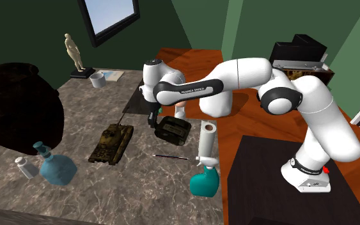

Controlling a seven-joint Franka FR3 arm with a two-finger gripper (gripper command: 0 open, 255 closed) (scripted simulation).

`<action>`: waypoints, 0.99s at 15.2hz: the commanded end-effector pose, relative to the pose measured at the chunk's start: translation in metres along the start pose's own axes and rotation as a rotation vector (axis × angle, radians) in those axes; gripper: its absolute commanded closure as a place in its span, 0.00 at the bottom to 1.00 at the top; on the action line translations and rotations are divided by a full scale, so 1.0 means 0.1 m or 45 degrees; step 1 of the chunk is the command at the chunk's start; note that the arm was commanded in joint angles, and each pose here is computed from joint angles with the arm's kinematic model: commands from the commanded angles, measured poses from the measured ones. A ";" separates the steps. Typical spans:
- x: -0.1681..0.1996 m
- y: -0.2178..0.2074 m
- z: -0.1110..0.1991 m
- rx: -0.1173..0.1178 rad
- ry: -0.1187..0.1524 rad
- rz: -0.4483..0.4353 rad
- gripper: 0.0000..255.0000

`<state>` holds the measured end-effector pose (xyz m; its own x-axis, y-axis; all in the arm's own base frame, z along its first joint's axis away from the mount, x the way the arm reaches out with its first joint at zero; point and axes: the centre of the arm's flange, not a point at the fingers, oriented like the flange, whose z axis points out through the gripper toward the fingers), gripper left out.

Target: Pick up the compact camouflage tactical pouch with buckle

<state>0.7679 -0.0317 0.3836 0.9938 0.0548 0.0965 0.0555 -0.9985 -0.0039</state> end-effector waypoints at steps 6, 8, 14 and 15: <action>0.01 0.01 -0.15 -0.001 -0.002 0.001 1.00; 0.02 0.01 -0.26 -0.001 -0.002 0.001 1.00; 0.06 0.00 -0.57 -0.001 -0.002 0.001 1.00; 0.06 0.00 -0.62 -0.001 -0.002 0.001 1.00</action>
<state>0.7684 -0.0333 0.4398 0.9941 0.0546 0.0933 0.0552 -0.9985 -0.0033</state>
